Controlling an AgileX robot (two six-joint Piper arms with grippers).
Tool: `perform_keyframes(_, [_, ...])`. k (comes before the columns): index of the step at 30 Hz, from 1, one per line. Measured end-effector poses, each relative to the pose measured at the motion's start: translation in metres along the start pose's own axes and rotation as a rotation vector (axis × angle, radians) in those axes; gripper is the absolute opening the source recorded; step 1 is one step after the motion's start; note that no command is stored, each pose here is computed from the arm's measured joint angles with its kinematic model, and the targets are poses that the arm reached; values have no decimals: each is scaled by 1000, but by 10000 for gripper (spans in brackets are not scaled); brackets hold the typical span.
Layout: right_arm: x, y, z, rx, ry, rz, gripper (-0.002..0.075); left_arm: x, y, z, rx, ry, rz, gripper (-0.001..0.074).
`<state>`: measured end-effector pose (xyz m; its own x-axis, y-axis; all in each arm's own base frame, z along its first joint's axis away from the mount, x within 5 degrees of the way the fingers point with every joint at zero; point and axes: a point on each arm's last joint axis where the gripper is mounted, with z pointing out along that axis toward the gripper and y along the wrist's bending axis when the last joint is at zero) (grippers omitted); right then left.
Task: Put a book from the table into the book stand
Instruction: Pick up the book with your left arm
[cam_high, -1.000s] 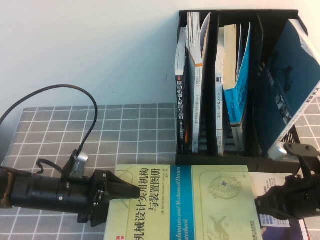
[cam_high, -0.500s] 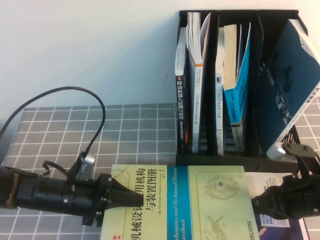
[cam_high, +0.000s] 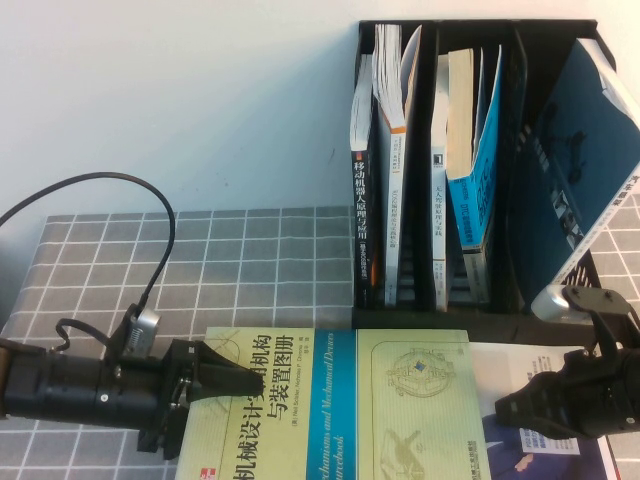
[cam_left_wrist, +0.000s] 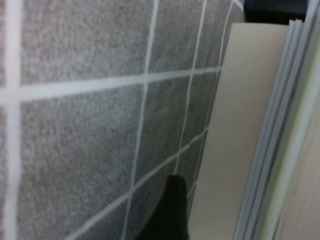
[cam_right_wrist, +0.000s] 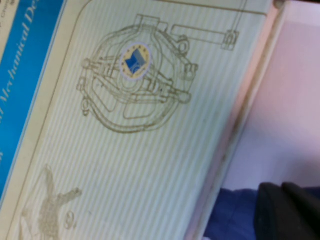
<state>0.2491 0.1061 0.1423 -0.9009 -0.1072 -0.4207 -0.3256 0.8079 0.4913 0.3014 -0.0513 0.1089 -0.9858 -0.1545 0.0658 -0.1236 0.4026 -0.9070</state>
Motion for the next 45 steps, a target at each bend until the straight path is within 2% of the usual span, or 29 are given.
perform_keyframes(4, [0, 0, 0, 0, 0, 0, -2, -1, 1, -3, -2, -6, -7, 652])
perform_keyframes(11, [0, 0, 0, 0, 0, -4, -2, -1, 3, -6, -14, 1, -1, 578])
perform_keyframes(17, [0, 0, 0, 0, 0, -8, -2, 0, 4, -6, -20, 9, -9, 495])
perform_keyframes(23, [0, 0, 0, 0, 0, -8, -2, 0, 2, -7, -8, 17, -17, 361])
perform_keyframes(26, [-1, 1, -1, 2, -5, -21, -2, 1, -4, -11, -11, 12, 7, 342])
perform_keyframes(31, [-5, 6, -14, 39, -52, -97, -2, 4, -33, -25, -18, -38, 82, 283])
perform_keyframes(37, [-27, 26, -54, 88, -234, -221, -2, 16, -76, -44, -7, -104, 161, 201])
perform_keyframes(45, [-51, 49, -122, 253, -558, -352, -2, 43, -126, -69, -30, -224, 221, 195])
